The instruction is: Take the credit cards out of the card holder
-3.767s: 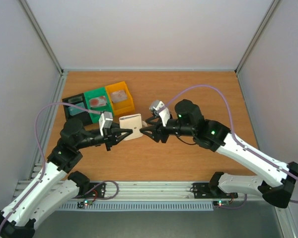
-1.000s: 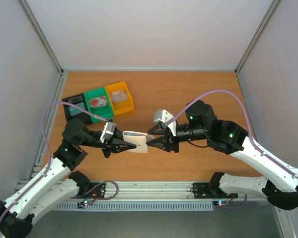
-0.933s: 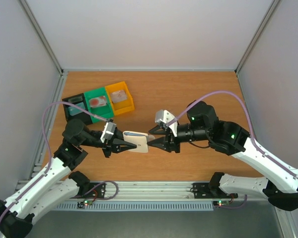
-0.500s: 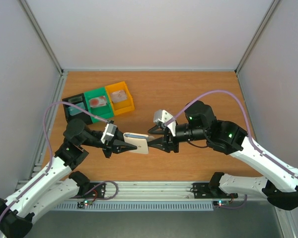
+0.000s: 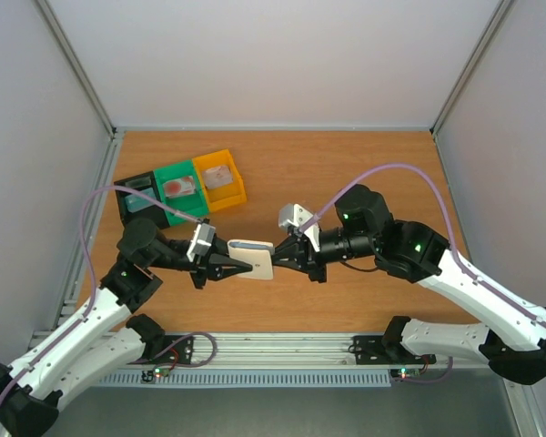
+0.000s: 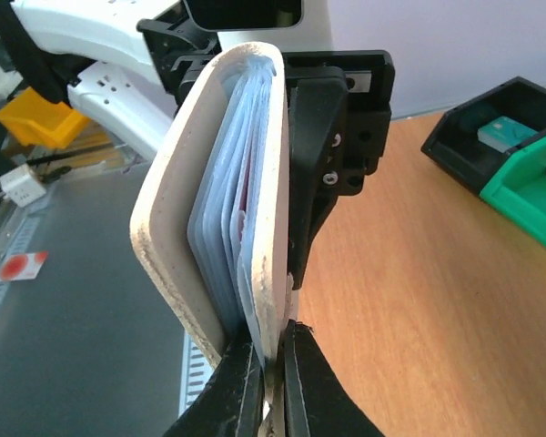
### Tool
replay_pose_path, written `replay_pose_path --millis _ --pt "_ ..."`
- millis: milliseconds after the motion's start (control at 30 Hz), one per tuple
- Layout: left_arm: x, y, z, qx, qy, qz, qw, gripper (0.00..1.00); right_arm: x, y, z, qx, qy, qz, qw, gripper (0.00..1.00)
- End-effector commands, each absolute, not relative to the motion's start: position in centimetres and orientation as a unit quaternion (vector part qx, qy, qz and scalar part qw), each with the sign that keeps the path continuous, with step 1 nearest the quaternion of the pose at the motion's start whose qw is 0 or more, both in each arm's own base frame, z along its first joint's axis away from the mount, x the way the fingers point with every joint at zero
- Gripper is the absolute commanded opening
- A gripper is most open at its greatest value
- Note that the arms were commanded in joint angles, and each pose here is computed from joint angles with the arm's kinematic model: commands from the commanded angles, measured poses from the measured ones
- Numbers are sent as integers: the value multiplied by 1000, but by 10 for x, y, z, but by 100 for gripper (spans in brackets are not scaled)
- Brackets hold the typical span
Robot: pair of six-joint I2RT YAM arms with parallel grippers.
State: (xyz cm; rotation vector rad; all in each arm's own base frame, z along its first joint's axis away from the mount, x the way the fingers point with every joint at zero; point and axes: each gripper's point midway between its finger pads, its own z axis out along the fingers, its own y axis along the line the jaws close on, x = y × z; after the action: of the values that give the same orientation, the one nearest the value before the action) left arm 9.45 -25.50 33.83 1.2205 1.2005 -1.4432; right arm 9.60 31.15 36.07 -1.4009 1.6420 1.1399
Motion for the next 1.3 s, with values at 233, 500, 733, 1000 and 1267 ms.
replay_pose_path --millis 233,500,733,1000,1267 --pt "169 -249 313 359 613 -469 525 99 175 282 363 -337 774 315 433 1" --pt "197 -237 291 344 650 -380 561 99 222 257 329 -198 885 156 391 1" --pt "201 -237 294 329 651 -382 567 99 223 276 334 -203 882 176 388 1" --pt "221 -227 295 279 674 -356 584 97 204 305 340 -258 859 240 371 1" --pt "214 -225 298 296 675 -349 579 49 188 303 354 -302 828 276 384 1"
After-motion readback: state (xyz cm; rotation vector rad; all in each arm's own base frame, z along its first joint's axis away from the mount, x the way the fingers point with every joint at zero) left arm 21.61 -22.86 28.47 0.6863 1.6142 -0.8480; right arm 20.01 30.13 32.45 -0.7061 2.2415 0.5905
